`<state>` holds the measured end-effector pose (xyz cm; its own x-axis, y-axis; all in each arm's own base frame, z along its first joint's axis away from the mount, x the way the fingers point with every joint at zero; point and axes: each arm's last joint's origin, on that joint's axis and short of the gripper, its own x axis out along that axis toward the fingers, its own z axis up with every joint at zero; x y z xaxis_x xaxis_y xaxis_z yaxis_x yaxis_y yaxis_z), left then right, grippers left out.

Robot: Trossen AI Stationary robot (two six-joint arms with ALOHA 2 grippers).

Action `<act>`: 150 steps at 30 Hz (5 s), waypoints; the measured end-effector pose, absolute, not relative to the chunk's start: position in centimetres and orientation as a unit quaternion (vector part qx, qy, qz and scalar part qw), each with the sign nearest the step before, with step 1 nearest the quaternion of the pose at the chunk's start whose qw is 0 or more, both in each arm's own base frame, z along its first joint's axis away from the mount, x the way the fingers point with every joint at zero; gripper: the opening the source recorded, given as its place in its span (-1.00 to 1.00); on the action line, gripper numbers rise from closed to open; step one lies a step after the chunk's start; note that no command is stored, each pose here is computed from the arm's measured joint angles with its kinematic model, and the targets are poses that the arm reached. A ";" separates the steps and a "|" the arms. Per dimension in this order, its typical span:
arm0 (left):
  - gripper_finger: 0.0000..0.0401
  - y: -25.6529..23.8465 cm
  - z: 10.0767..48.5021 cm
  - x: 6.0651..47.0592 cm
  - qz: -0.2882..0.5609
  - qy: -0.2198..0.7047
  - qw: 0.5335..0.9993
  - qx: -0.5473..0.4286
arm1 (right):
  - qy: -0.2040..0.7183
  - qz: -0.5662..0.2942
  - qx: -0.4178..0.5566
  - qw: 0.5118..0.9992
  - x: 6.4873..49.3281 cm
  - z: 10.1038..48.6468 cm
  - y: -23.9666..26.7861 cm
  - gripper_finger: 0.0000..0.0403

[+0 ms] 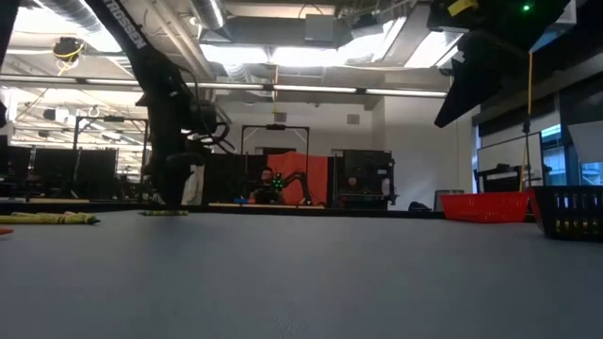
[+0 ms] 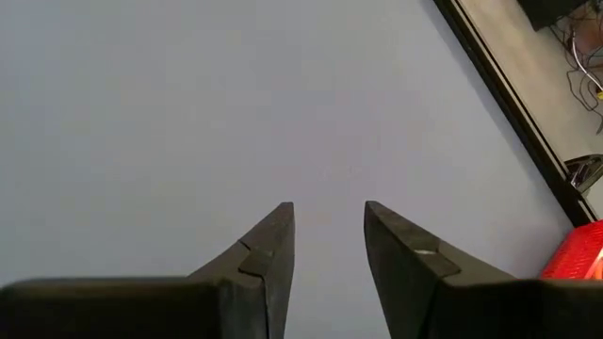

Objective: Sort crayons
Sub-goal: Put the yellow green crayon into the black basket

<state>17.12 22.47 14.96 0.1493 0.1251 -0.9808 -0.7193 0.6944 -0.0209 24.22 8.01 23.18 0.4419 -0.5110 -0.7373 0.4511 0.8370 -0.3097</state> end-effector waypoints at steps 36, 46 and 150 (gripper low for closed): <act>-0.87 22.7 12.8 17.4 0.264 0.610 0.697 -0.270 | 0.454 -0.272 -0.023 0.848 23.8 20.9 7.9 -0.37; -0.97 22.0 14.9 20.3 0.236 0.604 0.730 -0.217 | 0.440 -0.270 -0.010 0.856 24.1 21.0 8.0 -0.37; -0.39 -1.9 22.8 27.2 0.015 0.206 0.974 0.092 | 0.597 -0.218 0.193 0.748 15.2 22.5 7.7 -0.87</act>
